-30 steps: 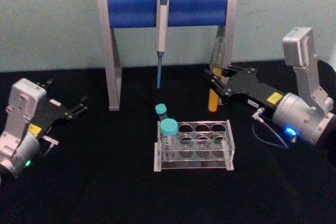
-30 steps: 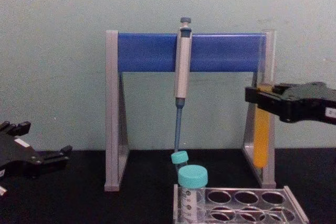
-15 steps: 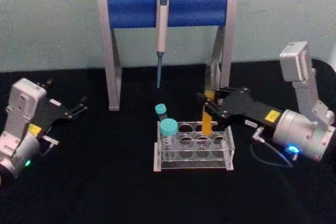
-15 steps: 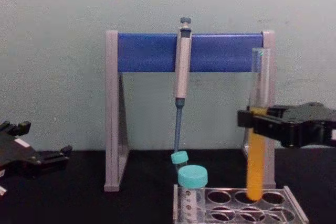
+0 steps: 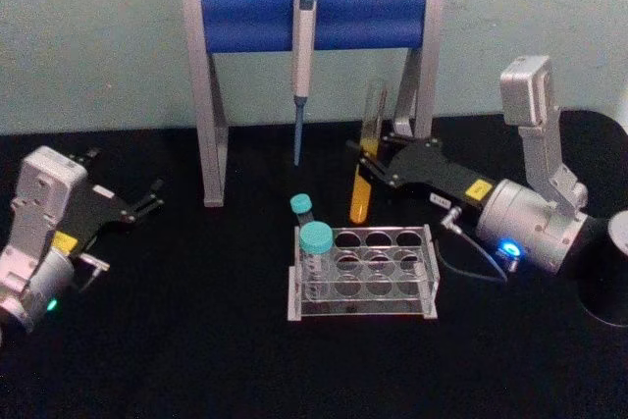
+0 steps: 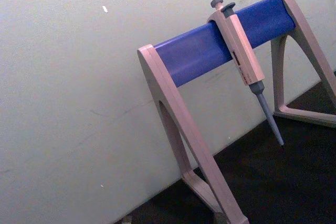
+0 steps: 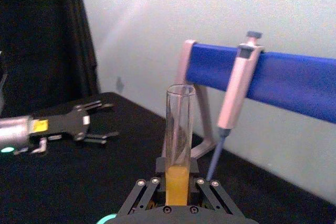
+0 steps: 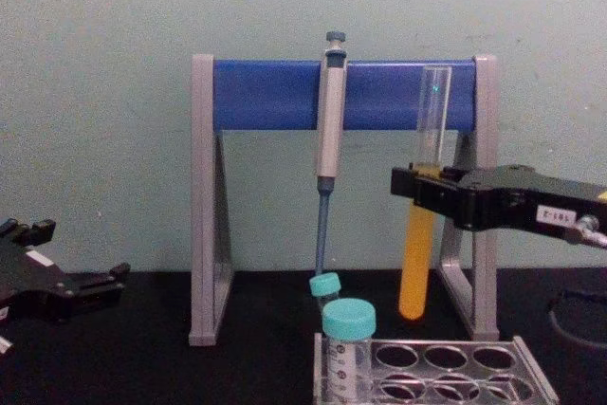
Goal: Pick up the test tube from the test tube rack, shake it, then place it back into the test tube rack.
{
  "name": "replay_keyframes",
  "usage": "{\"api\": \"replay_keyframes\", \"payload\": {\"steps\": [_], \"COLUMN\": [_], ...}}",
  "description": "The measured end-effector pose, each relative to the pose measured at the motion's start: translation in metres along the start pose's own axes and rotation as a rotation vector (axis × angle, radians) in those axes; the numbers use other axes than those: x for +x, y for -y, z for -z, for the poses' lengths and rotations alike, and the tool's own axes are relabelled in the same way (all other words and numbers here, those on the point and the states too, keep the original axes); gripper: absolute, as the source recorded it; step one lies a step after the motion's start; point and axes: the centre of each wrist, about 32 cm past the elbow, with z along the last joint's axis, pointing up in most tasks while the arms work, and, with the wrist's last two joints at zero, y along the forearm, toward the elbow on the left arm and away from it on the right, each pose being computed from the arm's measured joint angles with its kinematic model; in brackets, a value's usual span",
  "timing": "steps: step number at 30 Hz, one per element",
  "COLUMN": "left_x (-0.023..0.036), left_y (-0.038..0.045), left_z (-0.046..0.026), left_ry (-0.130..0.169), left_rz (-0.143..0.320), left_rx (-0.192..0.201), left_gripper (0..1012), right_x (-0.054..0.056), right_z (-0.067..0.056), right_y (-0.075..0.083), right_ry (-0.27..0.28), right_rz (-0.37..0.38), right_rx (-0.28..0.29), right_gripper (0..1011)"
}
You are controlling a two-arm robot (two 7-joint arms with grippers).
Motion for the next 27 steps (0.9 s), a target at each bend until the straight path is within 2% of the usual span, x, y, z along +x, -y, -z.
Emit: {"api": "replay_keyframes", "payload": {"steps": [6,14,22,27], "left_x": [0.0000,0.0000,0.0000,0.0000], "left_y": [0.0000,0.0000,0.0000,0.0000], "left_z": [0.0000,0.0000,0.0000,0.0000], "left_ry": [0.000,0.000,0.000,0.000], "left_rz": [0.000,0.000,0.000,0.000], "left_rx": [0.000,0.000,0.000,0.000], "left_gripper": [1001,1001,1001,1001], "right_x": [0.004,0.006,0.006,0.002], "right_z": [-0.001,-0.002,-0.007,-0.011], "right_y": [-0.001,0.007,0.021,0.031], "right_ry": [0.019,0.040,0.061,0.071], "right_rz": [0.045,0.086,0.114,0.108], "right_rx": [-0.001,-0.017,-0.058,-0.091], "right_gripper": [224,224,224,224]}}
